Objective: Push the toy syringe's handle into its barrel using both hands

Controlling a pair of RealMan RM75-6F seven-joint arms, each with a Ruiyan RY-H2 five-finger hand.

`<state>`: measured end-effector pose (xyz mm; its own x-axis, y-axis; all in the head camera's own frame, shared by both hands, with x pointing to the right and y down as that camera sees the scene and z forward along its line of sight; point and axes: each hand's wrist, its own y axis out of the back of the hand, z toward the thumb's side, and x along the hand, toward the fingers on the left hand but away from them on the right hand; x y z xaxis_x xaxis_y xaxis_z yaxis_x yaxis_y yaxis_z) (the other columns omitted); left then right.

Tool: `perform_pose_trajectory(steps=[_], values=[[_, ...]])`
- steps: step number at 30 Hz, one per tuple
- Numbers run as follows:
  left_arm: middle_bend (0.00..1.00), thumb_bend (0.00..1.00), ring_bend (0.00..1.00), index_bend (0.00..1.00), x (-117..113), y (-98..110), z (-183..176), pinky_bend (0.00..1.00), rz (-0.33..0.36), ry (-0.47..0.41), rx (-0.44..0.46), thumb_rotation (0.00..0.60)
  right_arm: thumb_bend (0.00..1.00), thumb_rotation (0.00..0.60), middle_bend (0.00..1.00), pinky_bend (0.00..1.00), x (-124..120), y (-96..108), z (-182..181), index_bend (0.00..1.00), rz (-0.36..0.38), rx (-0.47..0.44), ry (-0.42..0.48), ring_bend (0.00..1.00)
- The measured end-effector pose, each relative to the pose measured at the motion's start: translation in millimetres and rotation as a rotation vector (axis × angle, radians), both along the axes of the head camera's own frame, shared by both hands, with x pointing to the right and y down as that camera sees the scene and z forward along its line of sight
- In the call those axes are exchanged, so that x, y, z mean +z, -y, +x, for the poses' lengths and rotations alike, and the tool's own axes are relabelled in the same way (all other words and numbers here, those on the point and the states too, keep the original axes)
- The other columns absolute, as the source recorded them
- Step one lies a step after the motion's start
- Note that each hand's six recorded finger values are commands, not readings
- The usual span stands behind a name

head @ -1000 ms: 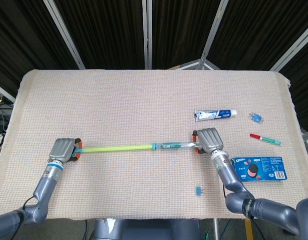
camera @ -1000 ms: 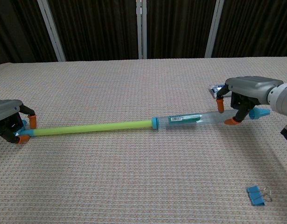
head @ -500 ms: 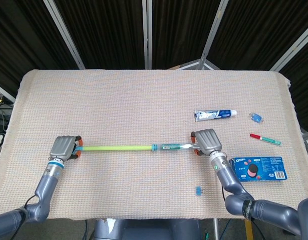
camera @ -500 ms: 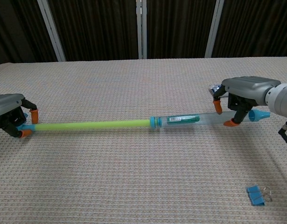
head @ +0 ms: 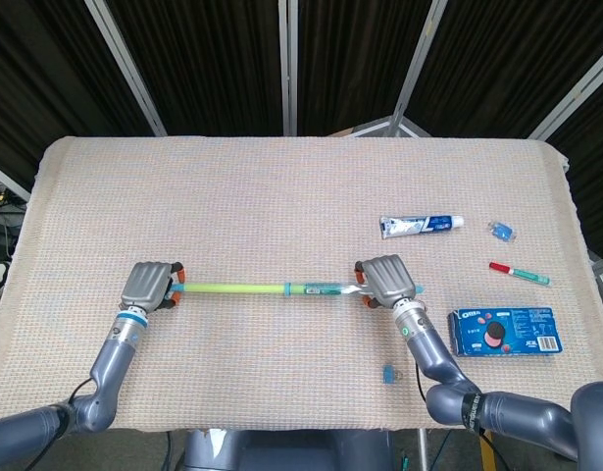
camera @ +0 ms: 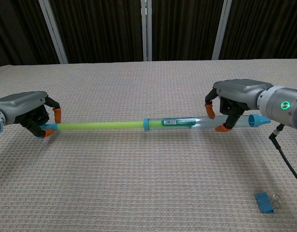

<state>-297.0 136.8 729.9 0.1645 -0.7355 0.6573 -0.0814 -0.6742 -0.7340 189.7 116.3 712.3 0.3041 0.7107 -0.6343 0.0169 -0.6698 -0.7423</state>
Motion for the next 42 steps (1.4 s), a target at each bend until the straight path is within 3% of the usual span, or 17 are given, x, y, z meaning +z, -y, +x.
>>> perform_pose_trajectory(steps=[16, 26, 30, 32, 34, 37, 42], values=[[0.90, 0.45, 0.83, 0.70, -5, 3, 53, 1.00, -0.008, -0.063, 0.037, 0.600, 0.44, 0.600, 1.00, 1.00, -1, -2, -35, 0.66, -0.003, -0.019, 0.047, 1.00], [0.90, 0.45, 0.83, 0.69, -5, 0, 65, 1.00, -0.011, -0.078, 0.043, 0.600, 0.43, 0.600, 1.00, 1.00, 1, -4, -47, 0.66, 0.003, -0.037, 0.050, 1.00], [0.90, 0.43, 0.84, 0.58, -4, 0, 64, 1.00, -0.012, -0.076, 0.044, 0.600, 0.42, 0.600, 1.00, 1.00, 1, -4, -46, 0.64, 0.002, -0.031, 0.048, 1.00], [0.90, 0.38, 0.83, 0.38, -3, 0, 63, 1.00, -0.018, -0.077, 0.043, 0.600, 0.35, 0.600, 1.00, 1.00, 2, -4, -45, 0.55, -0.001, -0.028, 0.050, 1.00], [0.89, 0.34, 0.83, 0.23, -3, 0, 61, 1.00, -0.024, -0.080, 0.039, 0.600, 0.13, 0.600, 1.00, 1.00, 2, -4, -43, 0.29, -0.005, -0.025, 0.055, 1.00], [0.88, 0.22, 0.83, 0.01, -4, 0, 55, 1.00, -0.027, -0.073, 0.035, 0.600, 0.00, 0.600, 1.00, 1.00, -1, -4, -39, 0.03, -0.004, -0.024, 0.061, 1.00], [0.87, 0.21, 0.83, 0.00, -12, 6, 37, 1.00, -0.007, -0.067, 0.009, 0.600, 0.00, 0.600, 1.00, 1.00, -14, -1, -28, 0.00, 0.017, -0.025, 0.071, 1.00]])
